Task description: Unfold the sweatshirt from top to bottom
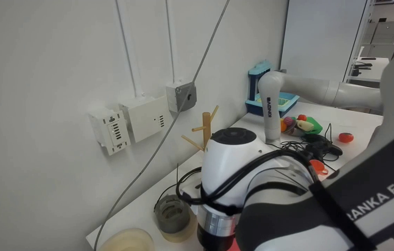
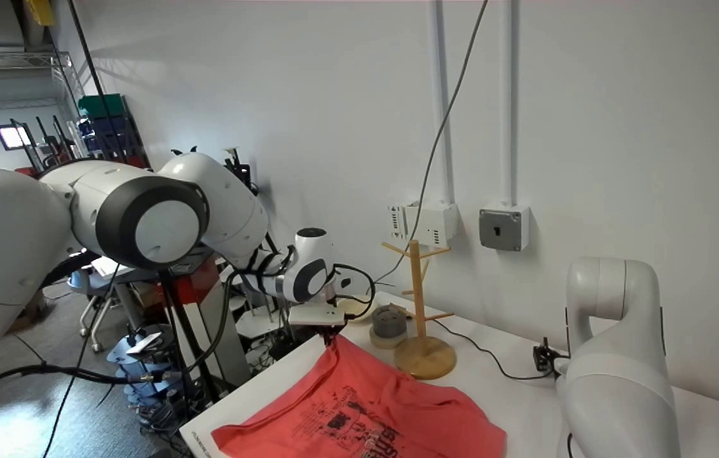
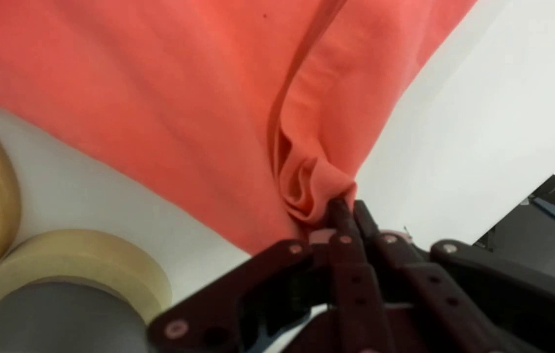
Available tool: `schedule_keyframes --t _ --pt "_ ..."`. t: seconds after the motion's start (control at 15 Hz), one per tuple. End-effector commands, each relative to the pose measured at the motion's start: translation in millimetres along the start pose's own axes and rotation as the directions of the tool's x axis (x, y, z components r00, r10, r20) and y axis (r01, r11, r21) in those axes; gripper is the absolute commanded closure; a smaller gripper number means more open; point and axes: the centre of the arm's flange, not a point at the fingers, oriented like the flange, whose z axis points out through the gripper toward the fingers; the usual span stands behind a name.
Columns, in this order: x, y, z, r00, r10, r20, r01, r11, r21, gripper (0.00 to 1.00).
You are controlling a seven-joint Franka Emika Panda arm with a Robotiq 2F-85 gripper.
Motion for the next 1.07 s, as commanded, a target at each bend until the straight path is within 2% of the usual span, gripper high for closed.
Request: schedule_keyframes --t 0.0,0.07,0.13,0.27,0.73,0.87,1.0 --pt "20.1 -4.1 9.6 0.992 0.115 -0.052 -0.116 0.993 -0.029 0.99" --pt "22.7 -7.2 10.8 0.988 0.143 -0.059 -0.145 0.989 -0.030 0.99" --pt "25.0 -10.1 12.1 0.986 0.157 -0.056 -0.159 0.987 -0.028 0.72" --pt "28.0 -16.9 13.7 0.980 0.188 -0.057 -0.190 0.981 -0.030 0.64" --pt "22.4 -30.9 -11.1 0.975 0.209 -0.080 -0.213 0.976 -0.044 0.10" --pt "17.6 -35.1 -27.3 0.976 0.196 -0.098 -0.201 0.979 -0.047 0.00" --pt "11.2 -43.1 -46.0 0.977 0.179 -0.114 -0.185 0.981 -0.050 0.00"
